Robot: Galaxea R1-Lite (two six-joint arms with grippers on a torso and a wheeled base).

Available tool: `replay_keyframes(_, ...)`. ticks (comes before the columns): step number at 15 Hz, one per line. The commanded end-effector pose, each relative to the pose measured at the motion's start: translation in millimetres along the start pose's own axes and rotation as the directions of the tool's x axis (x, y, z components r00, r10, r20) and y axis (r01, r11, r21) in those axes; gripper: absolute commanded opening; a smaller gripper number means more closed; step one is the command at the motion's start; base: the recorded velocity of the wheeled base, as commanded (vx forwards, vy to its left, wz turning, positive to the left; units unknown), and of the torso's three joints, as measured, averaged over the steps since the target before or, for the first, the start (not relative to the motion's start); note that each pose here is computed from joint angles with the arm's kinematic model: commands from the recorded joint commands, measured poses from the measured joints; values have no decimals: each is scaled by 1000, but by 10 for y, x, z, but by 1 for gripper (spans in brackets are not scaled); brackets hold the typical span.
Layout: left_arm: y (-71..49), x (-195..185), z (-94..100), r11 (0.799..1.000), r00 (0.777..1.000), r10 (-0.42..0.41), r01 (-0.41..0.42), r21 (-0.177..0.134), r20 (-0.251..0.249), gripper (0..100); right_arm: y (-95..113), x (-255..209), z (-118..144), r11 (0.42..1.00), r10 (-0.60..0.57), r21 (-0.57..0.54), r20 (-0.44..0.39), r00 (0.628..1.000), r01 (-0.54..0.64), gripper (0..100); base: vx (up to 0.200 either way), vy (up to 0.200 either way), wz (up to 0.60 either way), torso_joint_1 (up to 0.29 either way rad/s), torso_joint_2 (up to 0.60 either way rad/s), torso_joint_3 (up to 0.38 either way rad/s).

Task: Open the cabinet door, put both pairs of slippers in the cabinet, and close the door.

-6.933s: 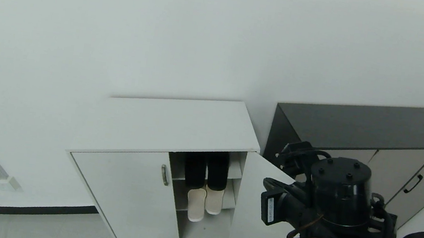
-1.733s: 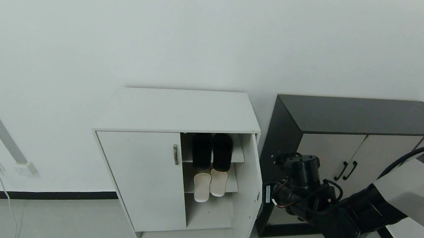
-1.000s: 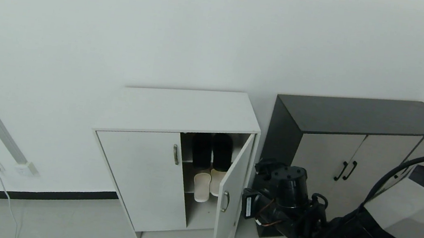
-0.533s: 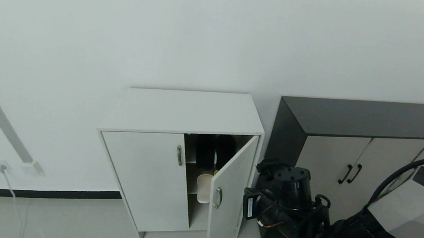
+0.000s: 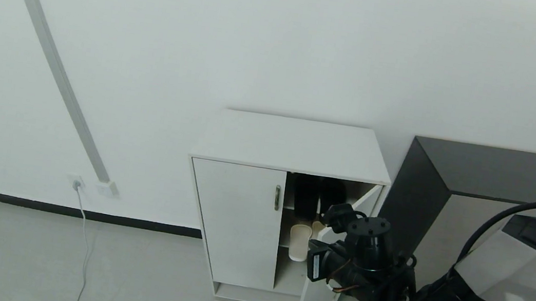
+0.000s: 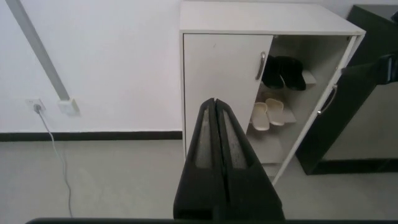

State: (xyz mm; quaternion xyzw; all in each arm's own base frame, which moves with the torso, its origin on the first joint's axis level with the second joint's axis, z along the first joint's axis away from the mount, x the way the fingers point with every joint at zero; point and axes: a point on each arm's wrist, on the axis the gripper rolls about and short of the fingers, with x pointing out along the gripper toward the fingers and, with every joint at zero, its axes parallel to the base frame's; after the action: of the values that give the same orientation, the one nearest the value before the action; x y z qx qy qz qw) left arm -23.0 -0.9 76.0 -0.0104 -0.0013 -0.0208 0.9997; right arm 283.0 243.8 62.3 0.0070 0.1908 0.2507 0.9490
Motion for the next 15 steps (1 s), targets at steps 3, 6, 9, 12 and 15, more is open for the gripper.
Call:
replay_keyframes(3, 0, 1, 1, 1000, 1000, 0, 0, -1, 0, 0, -40, -71, 70, 1000, -21, -10, 15, 1000, 22, 0, 0, 0, 0, 0, 0, 0)
replay_keyframes(6, 0, 1, 1, 1000, 1000, -1, 1, 2, 0, 0, -146, -298, 8, 994, -103, -44, -38, 994, 102, 0, 0, 0, 0, 0, 0, 0)
replay_keyframes(9, -1, 1, -1, 1000, 1000, -4, 5, 2, -2, 0, -222, -423, -206, 989, -139, -66, -115, 984, 132, 0, 133, 0, 0, -3, 2, 3)
replay_keyframes(12, 0, 1, 1, 1000, 1000, -1, 1, 2, 0, 0, -255, -441, -285, 986, -158, -70, -143, 977, 150, 0, 133, 0, 0, -5, -10, 6)
replay_keyframes(15, 0, 1, 1, 1000, 1000, -1, 1, 1, 0, 0, -276, -403, -320, 985, -166, -70, -154, 974, 157, 0, 0, 0, 0, 0, 0, 0)
